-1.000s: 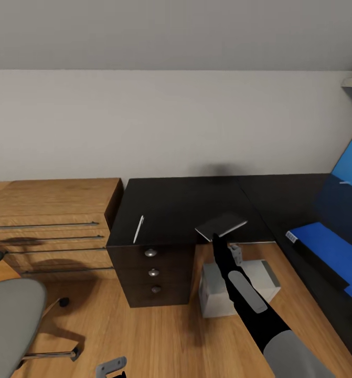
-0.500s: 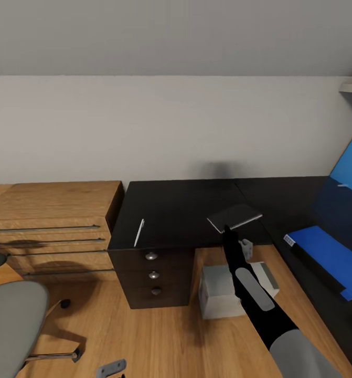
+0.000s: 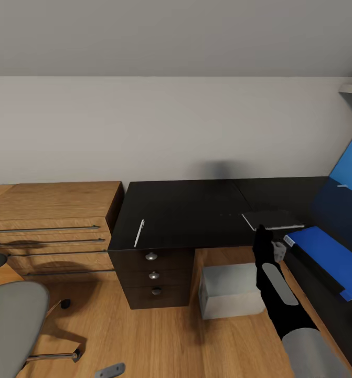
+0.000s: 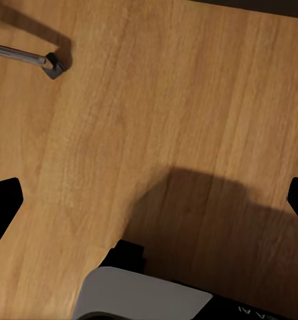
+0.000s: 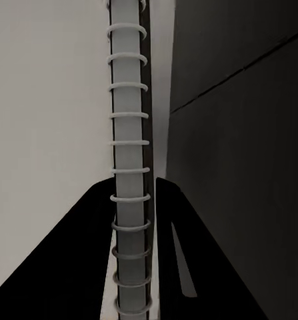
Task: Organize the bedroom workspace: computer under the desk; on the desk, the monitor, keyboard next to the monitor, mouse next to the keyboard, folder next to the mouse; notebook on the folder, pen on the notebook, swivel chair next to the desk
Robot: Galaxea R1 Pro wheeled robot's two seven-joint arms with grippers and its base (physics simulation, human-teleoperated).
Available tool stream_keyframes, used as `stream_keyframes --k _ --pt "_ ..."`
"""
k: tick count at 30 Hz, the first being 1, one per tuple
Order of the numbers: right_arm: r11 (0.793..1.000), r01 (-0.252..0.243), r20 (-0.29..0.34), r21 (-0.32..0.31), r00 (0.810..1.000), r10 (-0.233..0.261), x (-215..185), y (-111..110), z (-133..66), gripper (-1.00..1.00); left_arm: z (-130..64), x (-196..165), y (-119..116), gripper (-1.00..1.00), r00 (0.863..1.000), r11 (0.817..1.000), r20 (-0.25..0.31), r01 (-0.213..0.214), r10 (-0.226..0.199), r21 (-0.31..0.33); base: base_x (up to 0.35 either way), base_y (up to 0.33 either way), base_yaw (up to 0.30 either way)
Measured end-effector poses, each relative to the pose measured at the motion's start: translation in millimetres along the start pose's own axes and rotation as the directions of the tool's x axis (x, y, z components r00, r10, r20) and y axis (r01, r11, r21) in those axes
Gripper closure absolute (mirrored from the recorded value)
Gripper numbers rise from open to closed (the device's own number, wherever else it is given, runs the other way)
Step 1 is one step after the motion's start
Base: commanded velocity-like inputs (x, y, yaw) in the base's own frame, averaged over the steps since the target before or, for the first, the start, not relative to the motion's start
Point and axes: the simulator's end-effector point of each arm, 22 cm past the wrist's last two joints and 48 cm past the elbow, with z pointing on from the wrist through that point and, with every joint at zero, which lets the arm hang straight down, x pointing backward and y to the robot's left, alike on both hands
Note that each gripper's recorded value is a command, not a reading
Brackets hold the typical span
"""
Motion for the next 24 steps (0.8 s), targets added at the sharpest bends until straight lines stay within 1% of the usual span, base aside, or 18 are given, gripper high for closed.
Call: stream_keyframes --k 2,3,7,15,19,24 --pt "1.0 -0.005 0.017 0.002 1.0 0.005 -9.8 -0.5 2.0 1.0 0.2 -0.1 0.9 -1.0 1.0 1.0 0.0 0.001 -0.001 -0.002 0.0 0.0 0.0" --pt "1.0 -0.008 0.038 0.002 0.999 0.008 -22.4 -0.6 4.6 1.0 0.5 0.0 1.7 -1.0 1.0 1.0 -0.001 0.002 -0.002 -0.003 0.0 0.0 0.0" --pt "1.0 -0.007 0.059 0.002 0.998 0.007 -35.5 -0.6 7.0 1.0 1.2 3.7 2.7 -1.0 1.0 1.0 -0.008 0.0 0.0 -0.005 0.0 0.0 0.0" --pt "1.0 -0.007 0.061 0.001 0.998 0.007 -36.5 -0.5 7.2 1.0 1.5 5.1 3.1 -1.0 1.0 1.0 -0.011 -0.001 0.001 -0.006 0.0 0.0 0.0" --pt "1.0 -0.009 0.069 0.002 0.998 0.009 -38.6 -0.8 7.2 1.0 2.1 9.4 3.5 -1.0 1.0 1.0 -0.017 -0.011 0.011 -0.006 0.0 -0.007 0.0" --pt "1.0 -0.012 0.075 0.006 0.997 0.011 -39.7 -1.6 6.9 1.0 2.1 11.4 2.7 -1.0 1.0 1.0 -0.018 -0.019 0.019 -0.004 0.0 -0.2 -0.001"
